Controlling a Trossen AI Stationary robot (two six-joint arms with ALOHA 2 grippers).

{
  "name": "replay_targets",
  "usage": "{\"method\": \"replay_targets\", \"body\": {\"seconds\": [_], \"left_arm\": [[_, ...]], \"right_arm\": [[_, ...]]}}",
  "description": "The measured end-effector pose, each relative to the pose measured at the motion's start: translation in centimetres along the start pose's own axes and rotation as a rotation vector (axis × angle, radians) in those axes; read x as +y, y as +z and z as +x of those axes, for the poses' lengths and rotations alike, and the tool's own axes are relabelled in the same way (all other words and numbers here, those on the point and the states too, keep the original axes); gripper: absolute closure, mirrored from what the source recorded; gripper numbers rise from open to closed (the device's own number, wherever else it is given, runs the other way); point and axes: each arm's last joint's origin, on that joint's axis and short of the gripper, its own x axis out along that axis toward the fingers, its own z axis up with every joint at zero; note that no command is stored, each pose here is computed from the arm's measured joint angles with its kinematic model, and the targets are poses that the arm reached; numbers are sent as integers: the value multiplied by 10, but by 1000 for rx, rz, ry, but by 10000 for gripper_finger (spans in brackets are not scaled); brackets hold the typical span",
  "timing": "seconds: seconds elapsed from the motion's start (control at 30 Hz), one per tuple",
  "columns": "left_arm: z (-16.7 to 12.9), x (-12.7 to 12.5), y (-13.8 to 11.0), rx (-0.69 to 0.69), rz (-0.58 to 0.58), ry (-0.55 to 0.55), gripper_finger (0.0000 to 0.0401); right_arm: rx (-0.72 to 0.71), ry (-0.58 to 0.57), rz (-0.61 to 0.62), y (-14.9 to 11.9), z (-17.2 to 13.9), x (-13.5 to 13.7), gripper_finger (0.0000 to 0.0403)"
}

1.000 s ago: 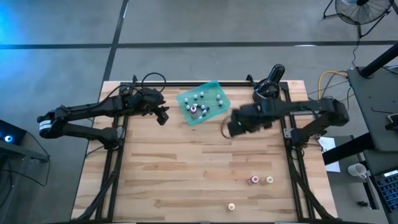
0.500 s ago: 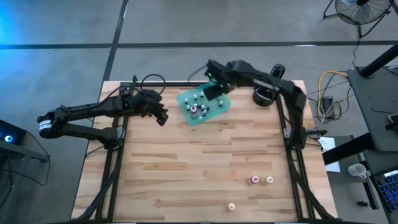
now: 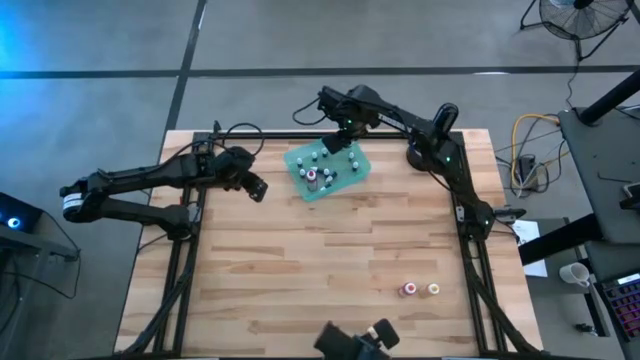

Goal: Pick & Place food coloring
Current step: Put the black small food coloring into the green bin

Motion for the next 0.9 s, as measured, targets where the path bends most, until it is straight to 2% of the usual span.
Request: {"method": "replay_targets", "body": {"seconds": [0.1, 0.33, 0.43, 0.6, 0.9], "left_arm": [[0, 0, 0, -7, -21, 8, 261], [0, -1, 5, -69, -58, 20, 261], [0, -3, 7, -91, -65, 6, 261], [0, -3, 8, -102, -92, -3, 261], [0, -3, 8, -102, -109, -4, 261]], "right_arm": [[-18, -38, -28, 2, 2, -2, 292], [7, 35, -14, 9, 12, -9, 291], [29, 30, 0, 13, 24, -11, 291], [34, 29, 9, 14, 27, -14, 290], [10, 38, 8, 17, 23, -15, 261]]}}
